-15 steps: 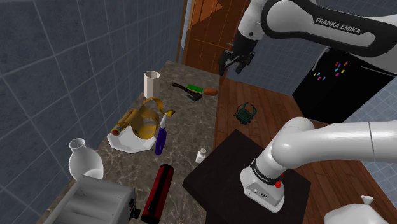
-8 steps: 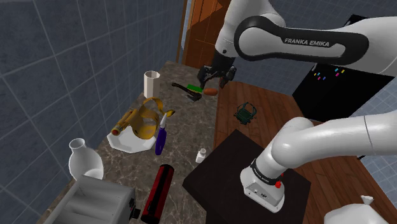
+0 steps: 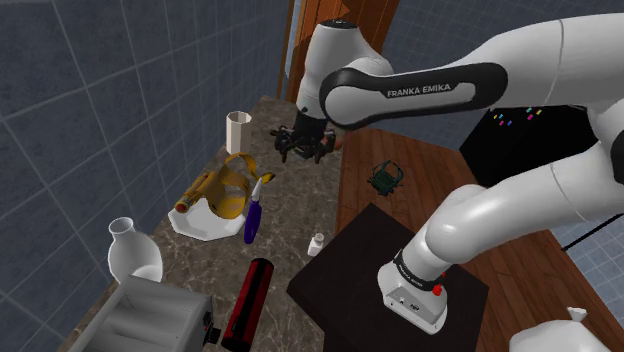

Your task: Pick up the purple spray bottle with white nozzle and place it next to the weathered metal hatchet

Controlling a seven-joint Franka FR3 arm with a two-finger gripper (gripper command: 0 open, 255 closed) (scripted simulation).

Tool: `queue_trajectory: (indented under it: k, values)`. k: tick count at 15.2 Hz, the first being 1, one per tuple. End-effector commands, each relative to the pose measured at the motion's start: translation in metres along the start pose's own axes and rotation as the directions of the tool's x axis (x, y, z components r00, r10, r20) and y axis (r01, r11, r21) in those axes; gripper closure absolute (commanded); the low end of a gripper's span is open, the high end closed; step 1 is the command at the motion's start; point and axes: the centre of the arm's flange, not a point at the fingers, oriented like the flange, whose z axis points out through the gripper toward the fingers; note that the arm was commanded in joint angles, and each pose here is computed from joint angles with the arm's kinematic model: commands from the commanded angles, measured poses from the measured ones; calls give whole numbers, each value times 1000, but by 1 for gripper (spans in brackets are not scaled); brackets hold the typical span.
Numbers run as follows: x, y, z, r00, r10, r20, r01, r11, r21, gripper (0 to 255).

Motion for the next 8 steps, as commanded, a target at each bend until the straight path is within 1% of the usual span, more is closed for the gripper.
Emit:
queue_trajectory:
  k: [1, 4, 8]
  values:
    - [-3, -19, 18, 999, 47, 8, -47, 999, -1, 0]
    - [-3, -48, 46, 993, 112, 21, -112, 994, -6, 0]
    - [0, -86, 82, 979, 198, 37, -198, 980, -13, 0]
